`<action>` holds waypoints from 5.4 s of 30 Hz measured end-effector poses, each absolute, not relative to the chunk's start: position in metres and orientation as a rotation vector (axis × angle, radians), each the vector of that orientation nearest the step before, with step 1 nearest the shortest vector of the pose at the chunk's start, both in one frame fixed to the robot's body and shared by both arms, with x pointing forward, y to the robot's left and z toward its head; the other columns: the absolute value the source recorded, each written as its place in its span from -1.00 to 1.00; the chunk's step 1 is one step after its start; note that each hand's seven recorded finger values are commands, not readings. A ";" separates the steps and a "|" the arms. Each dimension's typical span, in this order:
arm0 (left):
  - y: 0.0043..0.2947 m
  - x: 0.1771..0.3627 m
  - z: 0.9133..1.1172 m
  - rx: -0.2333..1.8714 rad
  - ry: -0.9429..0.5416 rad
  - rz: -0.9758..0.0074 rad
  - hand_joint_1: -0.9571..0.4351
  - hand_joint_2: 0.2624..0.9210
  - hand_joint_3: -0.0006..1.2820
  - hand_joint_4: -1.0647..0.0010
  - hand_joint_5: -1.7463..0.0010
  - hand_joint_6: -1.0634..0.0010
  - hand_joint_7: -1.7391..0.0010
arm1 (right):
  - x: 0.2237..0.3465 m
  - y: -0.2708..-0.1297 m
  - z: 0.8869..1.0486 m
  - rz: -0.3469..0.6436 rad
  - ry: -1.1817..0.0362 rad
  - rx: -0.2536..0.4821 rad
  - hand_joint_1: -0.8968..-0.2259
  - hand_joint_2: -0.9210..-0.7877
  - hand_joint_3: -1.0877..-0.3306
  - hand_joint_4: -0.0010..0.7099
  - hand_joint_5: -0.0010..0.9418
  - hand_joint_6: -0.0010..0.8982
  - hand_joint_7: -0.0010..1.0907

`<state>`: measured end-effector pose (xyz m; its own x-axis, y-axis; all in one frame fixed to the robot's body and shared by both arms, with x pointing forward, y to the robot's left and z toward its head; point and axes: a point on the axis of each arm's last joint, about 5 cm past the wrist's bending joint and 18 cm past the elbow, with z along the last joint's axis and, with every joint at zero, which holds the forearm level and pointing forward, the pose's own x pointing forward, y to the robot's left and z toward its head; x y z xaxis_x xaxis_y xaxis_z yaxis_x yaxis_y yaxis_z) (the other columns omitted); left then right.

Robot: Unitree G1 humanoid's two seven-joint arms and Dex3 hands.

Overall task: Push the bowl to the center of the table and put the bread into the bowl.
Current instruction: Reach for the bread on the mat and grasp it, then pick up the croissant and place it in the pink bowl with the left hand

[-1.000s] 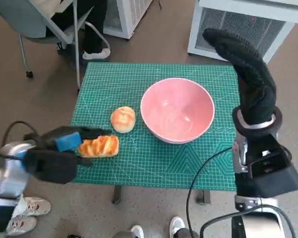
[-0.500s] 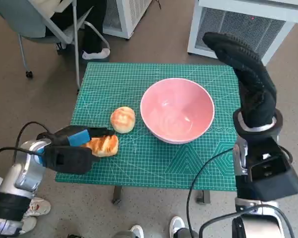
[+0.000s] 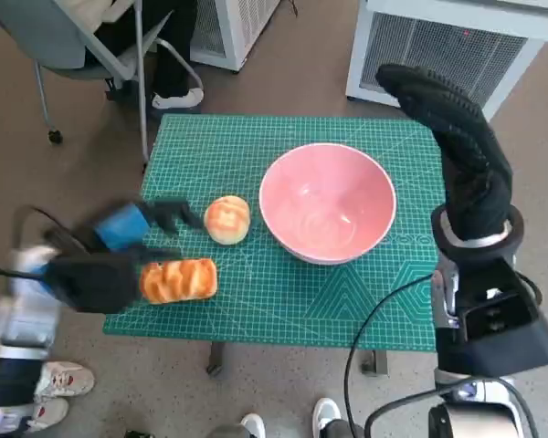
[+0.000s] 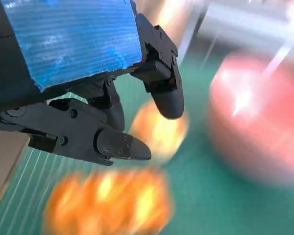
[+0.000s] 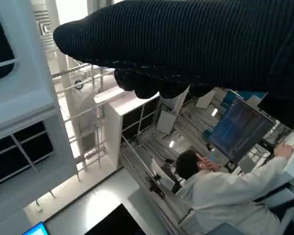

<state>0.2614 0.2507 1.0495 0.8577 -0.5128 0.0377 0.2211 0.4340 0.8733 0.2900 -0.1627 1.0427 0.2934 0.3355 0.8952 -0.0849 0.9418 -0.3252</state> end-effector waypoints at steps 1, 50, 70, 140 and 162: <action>0.248 0.261 1.057 1.012 -0.367 -0.444 0.38 1.00 -0.90 -0.37 -0.30 -0.12 -0.38 | 0.290 -0.163 1.043 0.282 -1.245 -0.234 0.01 -1.00 -0.13 -0.31 -1.00 -1.00 0.02; 0.182 0.290 1.102 1.006 -0.564 -0.805 -0.10 0.67 -0.91 0.76 0.77 0.80 0.49 | 0.276 -0.178 1.038 0.219 -1.234 -0.321 -0.03 -1.00 -0.15 -0.31 -1.00 -1.00 0.02; 0.253 0.232 1.087 1.286 -0.064 -0.850 -0.22 0.63 -1.00 0.83 0.99 0.76 0.94 | 0.272 -0.179 1.035 0.212 -1.197 -0.329 0.03 -1.00 -0.18 -0.31 -1.00 -1.00 0.02; 0.230 0.279 1.053 1.144 -0.214 -0.600 0.38 0.76 -0.76 -0.52 -0.18 -0.20 -0.35 | 0.275 -0.180 1.036 0.249 -1.175 -0.288 0.03 -1.00 -0.17 -0.31 -1.00 -1.00 0.02; 0.127 0.317 1.096 1.039 -0.784 -0.509 0.38 0.84 -0.90 -0.58 -0.06 -0.32 -0.34 | 0.277 -0.179 1.039 0.248 -1.191 -0.285 0.08 -1.00 -0.18 -0.31 -1.00 -1.00 0.04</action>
<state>0.3167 0.1275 1.0956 0.6298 -0.7041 0.3282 0.0140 0.4327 0.9014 0.2768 -0.1786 1.0389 0.3513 0.3375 0.8733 -0.0398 0.9373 -0.3462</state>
